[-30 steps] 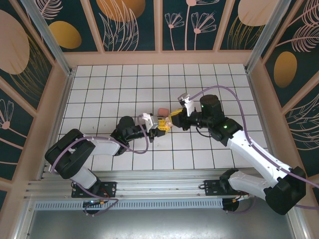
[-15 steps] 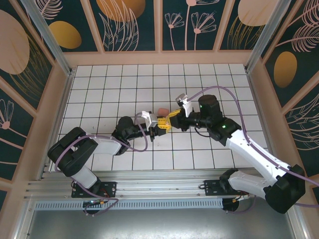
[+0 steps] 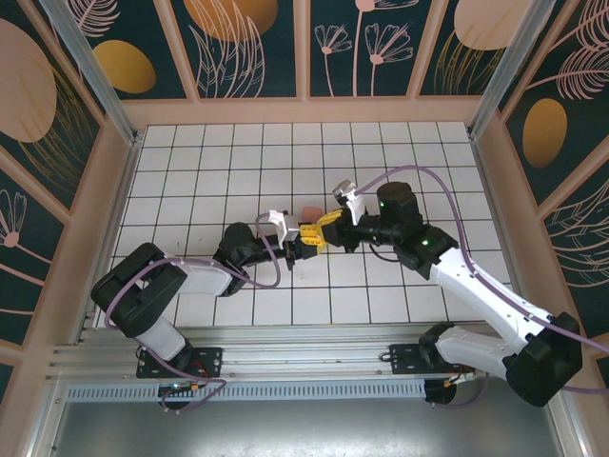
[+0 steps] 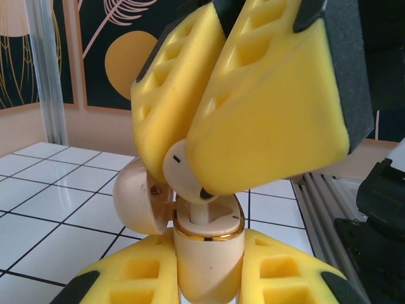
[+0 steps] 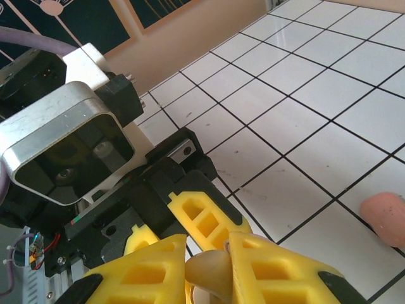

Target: Insert the wireless bluetooth earbuds into the charging case

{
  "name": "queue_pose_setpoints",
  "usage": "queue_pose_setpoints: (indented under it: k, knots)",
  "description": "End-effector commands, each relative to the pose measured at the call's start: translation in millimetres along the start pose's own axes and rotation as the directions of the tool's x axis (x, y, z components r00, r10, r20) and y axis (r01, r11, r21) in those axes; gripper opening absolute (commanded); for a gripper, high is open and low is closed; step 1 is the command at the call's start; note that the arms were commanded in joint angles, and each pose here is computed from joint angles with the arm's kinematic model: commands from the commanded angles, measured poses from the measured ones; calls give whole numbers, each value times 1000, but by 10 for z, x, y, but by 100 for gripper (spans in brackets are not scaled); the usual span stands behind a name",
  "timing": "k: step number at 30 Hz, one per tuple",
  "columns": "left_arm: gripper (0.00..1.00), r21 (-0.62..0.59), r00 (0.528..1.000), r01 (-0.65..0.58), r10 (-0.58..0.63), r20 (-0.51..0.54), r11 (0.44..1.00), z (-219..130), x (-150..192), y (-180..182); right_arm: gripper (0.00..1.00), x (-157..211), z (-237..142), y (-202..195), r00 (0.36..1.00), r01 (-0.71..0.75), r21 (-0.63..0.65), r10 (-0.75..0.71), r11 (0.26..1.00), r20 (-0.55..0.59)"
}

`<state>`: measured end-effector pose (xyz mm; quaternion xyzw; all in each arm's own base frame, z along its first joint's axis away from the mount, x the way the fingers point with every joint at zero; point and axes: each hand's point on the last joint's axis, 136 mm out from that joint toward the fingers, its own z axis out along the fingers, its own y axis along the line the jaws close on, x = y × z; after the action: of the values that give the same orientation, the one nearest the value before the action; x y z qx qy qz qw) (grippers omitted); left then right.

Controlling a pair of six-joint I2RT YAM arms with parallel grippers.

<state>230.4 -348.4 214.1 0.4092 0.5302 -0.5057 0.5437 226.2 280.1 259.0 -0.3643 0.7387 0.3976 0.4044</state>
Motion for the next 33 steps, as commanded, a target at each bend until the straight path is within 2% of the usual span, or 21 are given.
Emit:
queue_pose_setpoints:
  k: [1,8,15,24,33]
  knots:
    - [10,45,994,-54,49,94,998,45,-312,-86,21,125,37,64,999,36,-45,-37,998,-29]
    - [11,67,993,-65,58,106,996,44,-374,-133,23,299,35,68,994,63,-62,-69,996,-90]
    - [11,67,993,-63,55,108,996,47,-396,-133,27,227,4,12,993,76,-39,-79,996,-83]
    - [12,16,993,-81,79,88,997,43,-360,-55,39,-40,-113,13,994,108,7,-108,994,-20]
    - [11,-120,994,-105,108,21,987,-10,-224,158,48,-379,-330,90,989,86,56,-92,995,112]
